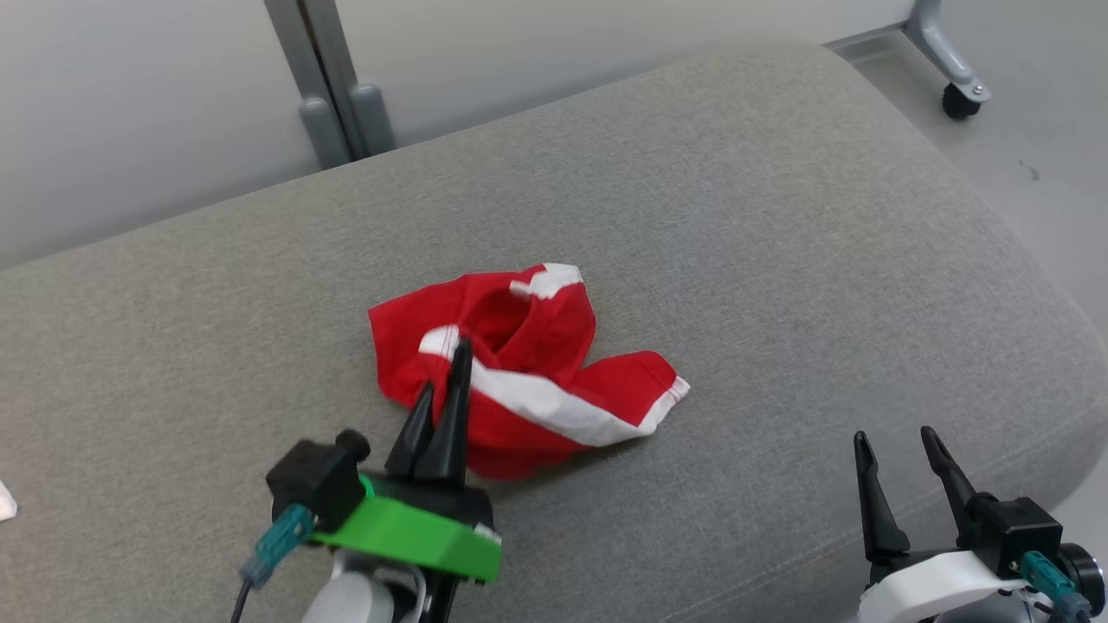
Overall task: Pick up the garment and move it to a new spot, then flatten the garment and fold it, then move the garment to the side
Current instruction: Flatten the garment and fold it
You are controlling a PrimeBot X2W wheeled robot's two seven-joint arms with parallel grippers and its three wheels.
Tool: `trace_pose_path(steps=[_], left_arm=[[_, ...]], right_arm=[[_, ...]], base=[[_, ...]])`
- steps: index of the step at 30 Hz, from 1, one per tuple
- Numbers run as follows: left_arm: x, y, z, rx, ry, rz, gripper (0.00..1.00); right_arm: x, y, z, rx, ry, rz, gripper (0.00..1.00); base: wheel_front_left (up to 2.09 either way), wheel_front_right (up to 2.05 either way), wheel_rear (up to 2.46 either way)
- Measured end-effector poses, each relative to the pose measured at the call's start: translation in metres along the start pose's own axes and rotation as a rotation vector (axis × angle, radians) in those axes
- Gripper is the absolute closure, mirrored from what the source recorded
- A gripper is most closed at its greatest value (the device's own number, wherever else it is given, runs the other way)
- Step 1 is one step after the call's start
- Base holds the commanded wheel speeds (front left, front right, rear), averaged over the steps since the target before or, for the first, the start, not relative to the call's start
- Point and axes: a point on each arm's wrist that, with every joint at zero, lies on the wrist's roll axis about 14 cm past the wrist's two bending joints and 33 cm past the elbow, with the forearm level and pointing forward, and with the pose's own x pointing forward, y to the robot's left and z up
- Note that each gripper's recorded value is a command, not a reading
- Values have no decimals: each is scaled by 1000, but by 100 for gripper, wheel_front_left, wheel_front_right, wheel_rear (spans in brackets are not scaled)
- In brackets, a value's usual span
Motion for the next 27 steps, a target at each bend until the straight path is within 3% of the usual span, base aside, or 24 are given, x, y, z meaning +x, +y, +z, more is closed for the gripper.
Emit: trace_pose_path(steps=[7, 9, 10, 11, 19, 27], left_arm=[[-67, 43, -25, -65, 79, 176, 98], [-81, 52, -29, -74, 93, 220, 53], [-87, 55, -29, -75, 93, 239, 11], [-92, 59, -30, -96, 91, 261, 0], [-130, 72, -41, -135, 112, 375, 0], [-168, 113, 1, -27, -3, 533, 0]], right_arm=[[12, 28, -1, -5, -1, 95, 0], [16, 36, 0, -12, -3, 122, 0], [18, 40, 0, -14, -4, 136, 0], [19, 44, 0, -19, -6, 149, 0], [25, 64, 4, -33, -21, 216, 0], [22, 70, 9, -35, -39, 237, 0]], base=[[0, 0, 0], [0, 0, 0], [0, 0, 0], [0, 0, 0], [0, 0, 0], [0, 0, 0]])
